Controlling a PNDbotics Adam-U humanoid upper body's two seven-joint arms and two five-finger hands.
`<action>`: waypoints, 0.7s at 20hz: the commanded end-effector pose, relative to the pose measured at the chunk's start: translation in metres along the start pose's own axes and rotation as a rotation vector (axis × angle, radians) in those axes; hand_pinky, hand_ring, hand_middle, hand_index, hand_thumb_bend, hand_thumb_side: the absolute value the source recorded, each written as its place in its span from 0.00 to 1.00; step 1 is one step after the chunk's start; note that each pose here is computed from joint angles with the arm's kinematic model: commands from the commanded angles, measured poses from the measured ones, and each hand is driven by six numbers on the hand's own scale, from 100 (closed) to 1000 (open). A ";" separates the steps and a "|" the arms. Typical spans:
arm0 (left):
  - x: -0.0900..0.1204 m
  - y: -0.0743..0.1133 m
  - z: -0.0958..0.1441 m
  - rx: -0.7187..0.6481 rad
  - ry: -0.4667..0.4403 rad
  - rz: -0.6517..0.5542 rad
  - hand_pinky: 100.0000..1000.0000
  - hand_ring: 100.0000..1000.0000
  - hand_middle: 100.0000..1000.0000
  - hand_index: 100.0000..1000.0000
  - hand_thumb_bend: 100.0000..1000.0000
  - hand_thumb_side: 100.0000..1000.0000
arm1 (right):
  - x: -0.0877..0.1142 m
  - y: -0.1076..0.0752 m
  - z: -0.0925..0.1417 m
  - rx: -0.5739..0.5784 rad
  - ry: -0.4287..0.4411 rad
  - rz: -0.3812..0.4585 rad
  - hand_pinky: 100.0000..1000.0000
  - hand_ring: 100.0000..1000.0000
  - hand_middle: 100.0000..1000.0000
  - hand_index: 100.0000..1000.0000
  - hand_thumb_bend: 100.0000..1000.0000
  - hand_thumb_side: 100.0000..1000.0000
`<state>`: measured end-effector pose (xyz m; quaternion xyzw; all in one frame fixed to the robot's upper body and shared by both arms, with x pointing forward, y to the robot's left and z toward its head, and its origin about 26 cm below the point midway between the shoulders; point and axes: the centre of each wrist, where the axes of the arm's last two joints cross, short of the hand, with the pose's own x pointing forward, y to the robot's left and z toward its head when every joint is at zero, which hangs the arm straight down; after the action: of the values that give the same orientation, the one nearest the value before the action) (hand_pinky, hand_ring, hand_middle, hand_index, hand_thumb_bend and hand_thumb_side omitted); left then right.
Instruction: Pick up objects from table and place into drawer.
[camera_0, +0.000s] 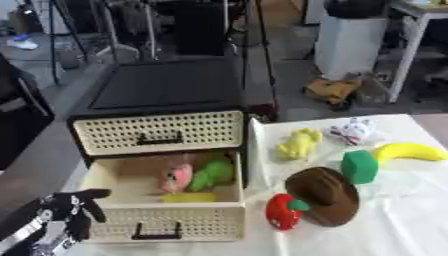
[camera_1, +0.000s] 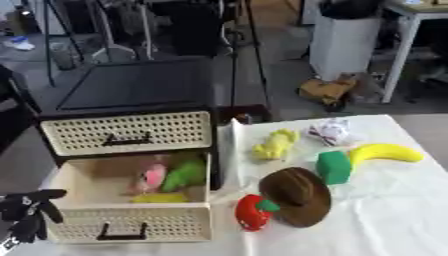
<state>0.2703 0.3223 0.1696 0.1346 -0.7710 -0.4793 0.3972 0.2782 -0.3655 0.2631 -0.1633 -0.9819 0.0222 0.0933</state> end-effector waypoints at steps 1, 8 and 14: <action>0.006 0.023 -0.001 0.079 -0.078 -0.043 0.29 0.43 0.58 0.94 0.00 1.00 | 0.005 -0.004 -0.009 0.015 -0.036 0.018 0.67 0.75 0.60 0.76 0.21 1.00; 0.009 0.053 -0.001 0.306 -0.180 -0.017 0.26 0.39 0.55 0.94 0.00 1.00 | 0.005 -0.005 -0.009 0.014 -0.038 0.024 0.67 0.75 0.60 0.76 0.22 1.00; 0.009 0.066 0.004 0.402 -0.195 0.008 0.20 0.34 0.46 0.93 0.00 0.94 | 0.005 -0.005 -0.008 0.018 -0.039 0.030 0.67 0.75 0.60 0.76 0.23 1.00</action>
<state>0.2754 0.3504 0.2151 0.1518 -0.8814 -0.3264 0.3058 0.2771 -0.3672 0.2602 -0.1689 -0.9809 0.0210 0.0940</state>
